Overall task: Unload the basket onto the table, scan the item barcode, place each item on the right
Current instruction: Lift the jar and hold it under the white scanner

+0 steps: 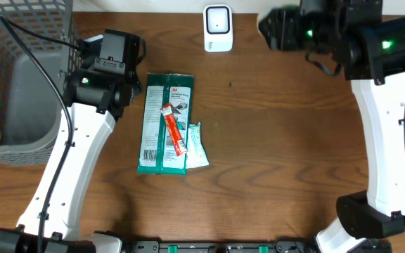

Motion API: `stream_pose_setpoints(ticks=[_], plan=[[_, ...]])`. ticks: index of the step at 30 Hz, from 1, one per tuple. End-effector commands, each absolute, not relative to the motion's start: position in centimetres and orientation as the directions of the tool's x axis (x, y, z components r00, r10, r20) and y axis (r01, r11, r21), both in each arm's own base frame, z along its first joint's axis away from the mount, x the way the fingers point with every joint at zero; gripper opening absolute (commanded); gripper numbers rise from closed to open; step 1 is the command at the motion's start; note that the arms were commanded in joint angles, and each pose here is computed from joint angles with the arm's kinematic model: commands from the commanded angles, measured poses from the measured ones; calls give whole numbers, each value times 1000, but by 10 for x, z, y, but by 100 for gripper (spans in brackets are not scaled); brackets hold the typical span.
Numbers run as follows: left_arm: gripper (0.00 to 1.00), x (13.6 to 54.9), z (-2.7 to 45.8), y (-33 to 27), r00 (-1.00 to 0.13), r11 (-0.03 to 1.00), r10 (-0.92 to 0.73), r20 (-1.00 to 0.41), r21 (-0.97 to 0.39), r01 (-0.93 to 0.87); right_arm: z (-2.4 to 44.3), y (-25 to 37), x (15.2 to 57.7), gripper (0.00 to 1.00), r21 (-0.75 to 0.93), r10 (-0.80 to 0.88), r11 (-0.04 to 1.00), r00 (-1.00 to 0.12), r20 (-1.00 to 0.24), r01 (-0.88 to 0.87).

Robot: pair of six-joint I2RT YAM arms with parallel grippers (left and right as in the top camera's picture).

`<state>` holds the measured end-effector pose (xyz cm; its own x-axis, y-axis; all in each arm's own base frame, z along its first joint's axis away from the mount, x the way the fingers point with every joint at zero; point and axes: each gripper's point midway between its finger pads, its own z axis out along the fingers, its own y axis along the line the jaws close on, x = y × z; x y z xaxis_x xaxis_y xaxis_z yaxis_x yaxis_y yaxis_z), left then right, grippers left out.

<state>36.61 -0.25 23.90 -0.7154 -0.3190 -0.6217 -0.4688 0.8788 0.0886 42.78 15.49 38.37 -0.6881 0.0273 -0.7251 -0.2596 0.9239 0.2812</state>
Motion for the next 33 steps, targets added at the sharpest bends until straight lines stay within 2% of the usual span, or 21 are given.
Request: stream_pose_setpoints(ticks=[1, 5, 9, 14, 17, 19, 26, 33], plan=[[82, 365, 236, 1, -725, 877, -305, -618, 114, -466, 358, 177, 450, 1, 326, 63, 911, -699, -712, -251], [82, 366, 236, 1, -725, 877, -305, -618, 114, -466, 324, 196, 475, 1, 360, 103, 900, -683, -723, -245], [82, 366, 236, 1, -725, 877, -305, -618, 114, -466, 290, 199, 507, 1, 356, 186, 918, -603, -775, -175], [82, 366, 236, 1, -725, 877, -305, -618, 114, -466, 257, 191, 536, 1, 321, 251, 940, -407, -878, -114], [82, 365, 236, 1, -725, 877, -305, -618, 114, -466, 258, 194, 549, 1, 351, 306, 925, -262, -915, -145], [82, 366, 236, 1, -725, 877, -305, -618, 114, -466, 255, 199, 556, 1, 364, 327, 916, -209, -922, -170], [82, 366, 236, 1, -725, 877, -305, -618, 114, -466, 225, 219, 597, 1, 351, 308, 922, -239, -921, -164], [82, 365, 236, 1, -725, 877, -305, -618, 114, -466, 227, 245, 634, 1, 331, 270, 919, -269, -925, -215]])
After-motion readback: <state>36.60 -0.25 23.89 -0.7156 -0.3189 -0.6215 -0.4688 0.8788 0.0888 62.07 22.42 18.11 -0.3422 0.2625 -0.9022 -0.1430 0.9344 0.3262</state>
